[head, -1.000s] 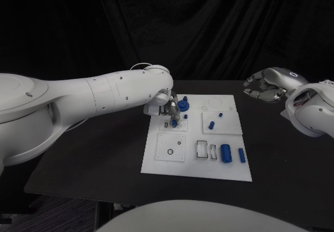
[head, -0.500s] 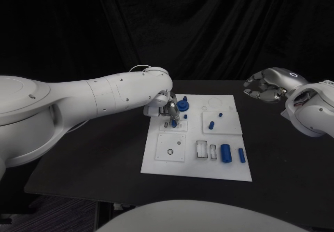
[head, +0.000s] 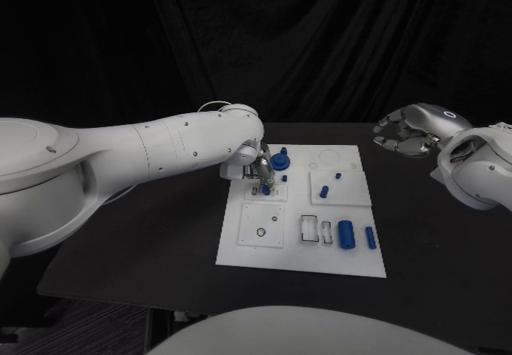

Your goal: Assemble the parts on the task board

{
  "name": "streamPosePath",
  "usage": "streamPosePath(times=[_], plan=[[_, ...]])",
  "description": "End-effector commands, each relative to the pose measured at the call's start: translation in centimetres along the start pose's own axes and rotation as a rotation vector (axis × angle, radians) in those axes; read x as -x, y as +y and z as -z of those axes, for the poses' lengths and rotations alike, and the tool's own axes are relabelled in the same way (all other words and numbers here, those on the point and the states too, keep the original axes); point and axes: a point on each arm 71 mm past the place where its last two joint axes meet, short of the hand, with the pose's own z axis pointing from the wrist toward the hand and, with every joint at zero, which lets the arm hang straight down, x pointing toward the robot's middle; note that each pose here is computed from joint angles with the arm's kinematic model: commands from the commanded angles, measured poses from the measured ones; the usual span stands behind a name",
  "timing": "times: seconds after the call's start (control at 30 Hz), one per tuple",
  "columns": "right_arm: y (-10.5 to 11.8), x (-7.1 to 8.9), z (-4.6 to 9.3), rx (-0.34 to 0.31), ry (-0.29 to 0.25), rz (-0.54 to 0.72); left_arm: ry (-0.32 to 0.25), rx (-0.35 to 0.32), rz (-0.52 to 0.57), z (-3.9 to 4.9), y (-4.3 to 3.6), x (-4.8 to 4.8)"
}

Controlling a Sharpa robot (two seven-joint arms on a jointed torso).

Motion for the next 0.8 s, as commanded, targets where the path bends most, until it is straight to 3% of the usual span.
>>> streamPosePath(times=[0.03,0.8], plan=[[-0.03,-0.12,0.00,-0.012,0.006,0.003,0.022,-0.011,-0.006,-0.15,-0.27,-0.34],[-0.07,-0.18,-0.03,-0.018,0.015,0.005,0.026,-0.004,0.003,-0.65,-0.12,-0.69]])
